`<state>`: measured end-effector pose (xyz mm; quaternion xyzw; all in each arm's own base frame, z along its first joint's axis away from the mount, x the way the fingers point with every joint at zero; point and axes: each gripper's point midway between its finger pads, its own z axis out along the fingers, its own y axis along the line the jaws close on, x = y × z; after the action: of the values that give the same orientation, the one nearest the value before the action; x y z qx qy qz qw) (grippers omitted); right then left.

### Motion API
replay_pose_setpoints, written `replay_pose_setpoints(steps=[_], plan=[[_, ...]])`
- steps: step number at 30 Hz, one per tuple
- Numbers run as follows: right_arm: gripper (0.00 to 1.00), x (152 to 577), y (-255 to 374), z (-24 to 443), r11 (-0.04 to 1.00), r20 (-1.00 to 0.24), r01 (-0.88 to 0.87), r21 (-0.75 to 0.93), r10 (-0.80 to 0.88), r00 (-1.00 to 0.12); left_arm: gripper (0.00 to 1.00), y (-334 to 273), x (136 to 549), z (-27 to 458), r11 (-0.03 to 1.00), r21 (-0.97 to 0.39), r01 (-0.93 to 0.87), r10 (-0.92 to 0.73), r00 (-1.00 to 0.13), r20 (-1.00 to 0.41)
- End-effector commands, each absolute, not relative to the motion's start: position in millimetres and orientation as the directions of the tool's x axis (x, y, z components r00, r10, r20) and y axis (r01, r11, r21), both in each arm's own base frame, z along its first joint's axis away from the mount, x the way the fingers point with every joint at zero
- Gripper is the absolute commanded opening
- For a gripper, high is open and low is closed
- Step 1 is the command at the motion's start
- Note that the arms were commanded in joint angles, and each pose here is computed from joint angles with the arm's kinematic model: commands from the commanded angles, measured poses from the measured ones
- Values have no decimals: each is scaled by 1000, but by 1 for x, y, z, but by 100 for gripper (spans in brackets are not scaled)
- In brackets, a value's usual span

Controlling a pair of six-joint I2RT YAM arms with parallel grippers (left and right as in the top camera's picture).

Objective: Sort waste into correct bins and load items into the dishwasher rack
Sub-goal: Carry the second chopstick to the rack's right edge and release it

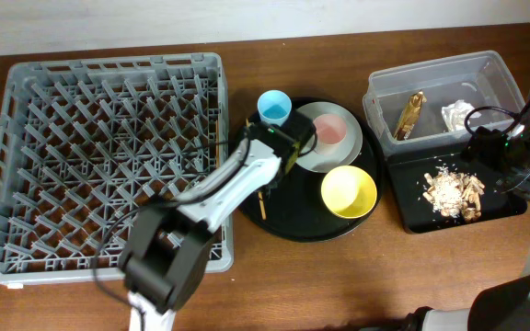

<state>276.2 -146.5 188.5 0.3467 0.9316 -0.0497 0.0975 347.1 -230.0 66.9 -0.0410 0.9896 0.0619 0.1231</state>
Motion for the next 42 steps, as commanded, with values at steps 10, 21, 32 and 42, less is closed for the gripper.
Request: replay_pose_setpoints(steps=[10,21,32,42], plan=[[99,275,-148,194,748,-237,663,-23,641,-730,1,-155,366,191,990,140,-28,35,-901,-432],[99,275,-148,194,748,-237,663,-23,641,-730,1,-117,364,156,995,94,-20,9,-955,-295],[99,275,-148,194,748,-237,663,-23,641,-730,1,-116,361,95,995,97,-19,10,-958,-288],[99,275,-148,194,748,-237,663,-23,641,-730,11,-114,358,76,995,98,-19,10,-957,-290]])
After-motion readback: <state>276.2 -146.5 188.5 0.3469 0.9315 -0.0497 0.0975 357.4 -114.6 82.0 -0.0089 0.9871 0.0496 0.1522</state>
